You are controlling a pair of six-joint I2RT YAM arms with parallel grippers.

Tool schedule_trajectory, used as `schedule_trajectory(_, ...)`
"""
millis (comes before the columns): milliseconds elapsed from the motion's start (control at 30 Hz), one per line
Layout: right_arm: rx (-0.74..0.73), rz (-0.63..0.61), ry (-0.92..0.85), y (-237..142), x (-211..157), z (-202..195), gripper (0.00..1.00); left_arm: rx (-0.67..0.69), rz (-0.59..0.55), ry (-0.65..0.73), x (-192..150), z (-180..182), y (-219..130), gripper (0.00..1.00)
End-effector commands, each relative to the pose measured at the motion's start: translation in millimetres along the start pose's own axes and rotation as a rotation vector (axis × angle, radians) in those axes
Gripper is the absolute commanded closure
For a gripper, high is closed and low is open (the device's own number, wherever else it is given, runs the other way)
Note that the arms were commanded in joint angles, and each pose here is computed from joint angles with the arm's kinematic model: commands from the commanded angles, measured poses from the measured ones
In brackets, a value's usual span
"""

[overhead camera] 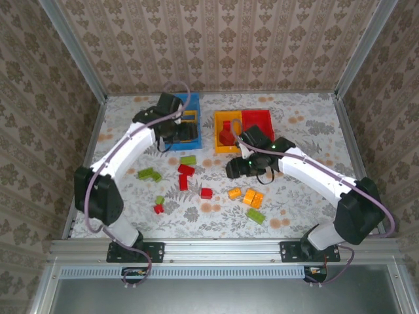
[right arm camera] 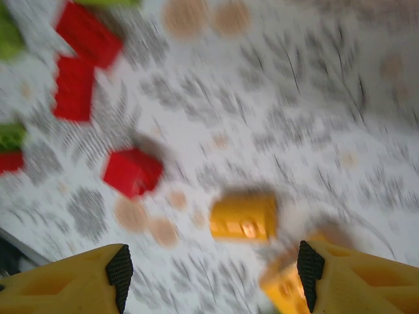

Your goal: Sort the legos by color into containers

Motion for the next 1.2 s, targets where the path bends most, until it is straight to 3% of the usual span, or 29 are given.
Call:
schedule_trajectory(0, -0.117, 0.252, 0.011, -11, -70, -12, 0.28, -0.135, 0.098, 0.224, -62, -28, -3, 0.32)
schedule_trajectory(100, -0.163, 0.341, -0.003, -12, -107, -10, 0.26, -0.185, 0.165, 0.316, -111, -31, -9, 0.32)
schedule_trajectory(233, -0.198, 0.410, -0.001, 6, -131, -14, 0.22, -0.209, 0.210, 0.309, -147, -22, -16, 0.32)
schedule_trajectory(400, -0.255, 0.488, -0.046, 31, -143, -17, 0.19, -0.198, 0.199, 0.295, -157, -12, -26, 0.32)
schedule_trajectory(433, -0.267, 0.497, -0.057, 35, -143, -17, 0.06, -0.194, 0.197, 0.292, -157, -11, -27, 0.32)
schedule_trajectory(467, -0.280, 0.506, -0.068, 39, -144, -19, 0.01, -0.191, 0.192, 0.288, -158, -9, -28, 0.32)
schedule_trajectory(567, -0.293, 0.506, -0.093, 48, -139, -20, 0.01, -0.190, 0.177, 0.275, -157, -8, -30, 0.32)
schedule_trajectory(700, -0.284, 0.529, -0.093, 63, -138, -18, 0.09, -0.188, 0.165, 0.265, -157, -8, -33, 0.32)
schedule_trajectory(1033, -0.268, 0.556, -0.127, 82, -143, -13, 0.40, -0.183, 0.141, 0.251, -152, -9, -36, 0.33)
schedule_trajectory(1167, -0.263, 0.558, -0.141, 85, -147, -11, 0.59, -0.183, 0.134, 0.244, -151, -9, -36, 0.33)
Point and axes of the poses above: each hand's point on the last joint's axis, 136 mm out from that joint toward the fingers, its own y axis out along the fingers, its own z axis along the line the jaws close on, x = y × z, the point moved 4 cm from there along -y, back along the fingers, and after that the axes turned 8 degrees about -y, right-handed, at the moved point
